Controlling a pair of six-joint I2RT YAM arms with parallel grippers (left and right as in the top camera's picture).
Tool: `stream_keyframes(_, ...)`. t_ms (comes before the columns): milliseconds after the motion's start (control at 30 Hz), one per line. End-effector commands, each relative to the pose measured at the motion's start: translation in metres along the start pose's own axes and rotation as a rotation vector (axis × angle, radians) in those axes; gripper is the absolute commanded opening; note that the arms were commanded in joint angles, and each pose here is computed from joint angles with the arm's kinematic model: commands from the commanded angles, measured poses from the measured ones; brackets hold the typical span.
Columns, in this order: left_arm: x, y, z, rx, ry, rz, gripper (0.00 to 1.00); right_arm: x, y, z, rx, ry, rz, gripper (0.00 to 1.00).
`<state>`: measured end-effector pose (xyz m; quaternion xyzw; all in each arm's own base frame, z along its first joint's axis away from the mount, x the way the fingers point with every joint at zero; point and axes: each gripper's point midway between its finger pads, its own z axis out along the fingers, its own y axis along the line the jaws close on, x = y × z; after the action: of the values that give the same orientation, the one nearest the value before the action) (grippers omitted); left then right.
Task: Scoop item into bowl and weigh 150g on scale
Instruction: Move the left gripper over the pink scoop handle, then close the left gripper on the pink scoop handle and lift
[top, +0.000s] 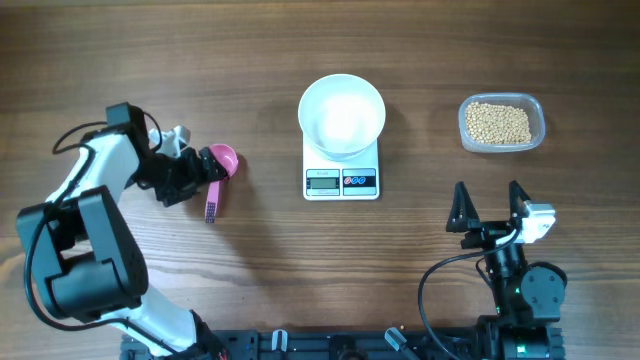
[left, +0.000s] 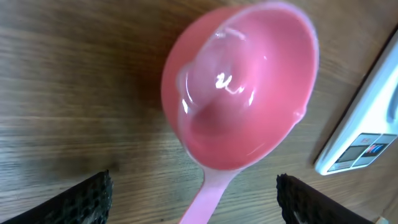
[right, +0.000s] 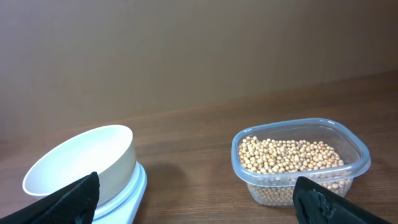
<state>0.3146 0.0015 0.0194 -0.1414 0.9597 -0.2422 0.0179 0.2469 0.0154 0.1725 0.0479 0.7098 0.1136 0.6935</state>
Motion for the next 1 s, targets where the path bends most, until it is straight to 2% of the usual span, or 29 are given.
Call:
stream_keyframes(0, 0.011, -0.009, 0.015, 0.034, 0.035, 0.018, 0.9, -0.002, -0.004, 0.0, 0.019, -0.012, -0.019, 1.0)
stream_keyframes(100, 0.002, -0.012, 0.017, 0.036, 0.001, 0.049, 0.88, -0.002, -0.004, 0.0, 0.019, -0.012, -0.019, 1.0)
stream_keyframes(200, 0.001, -0.013, 0.017, 0.037, -0.001, 0.05, 0.75, -0.002, -0.004, 0.0, 0.018, -0.012, -0.019, 1.0)
stream_keyframes(300, 0.005, -0.012, 0.017, 0.036, 0.011, 0.043, 0.69, -0.002, -0.004, 0.0, 0.019, -0.012, -0.019, 1.0)
stream_keyframes(367, 0.006, -0.012, 0.017, 0.036, 0.018, 0.04, 0.61, -0.002, -0.004, 0.0, 0.019, -0.012, -0.019, 1.0)
stream_keyframes(567, 0.008, -0.012, 0.017, 0.035, 0.023, 0.037, 0.46, -0.002, -0.004, 0.0, 0.019, -0.012, -0.019, 1.0)
stream_keyframes(667, 0.008, -0.012, 0.017, 0.035, 0.023, 0.037, 0.43, -0.002, -0.004, 0.0, 0.019, -0.012, -0.019, 1.0)
stream_keyframes(733, 0.008, -0.012, 0.017, 0.035, 0.023, 0.037, 0.36, -0.002, -0.004, 0.0, 0.018, -0.012, -0.018, 1.0)
stream_keyframes(967, 0.008, -0.012, 0.017, 0.035, 0.023, 0.037, 0.33, -0.002, -0.004, 0.0, 0.018, -0.012, -0.019, 1.0)
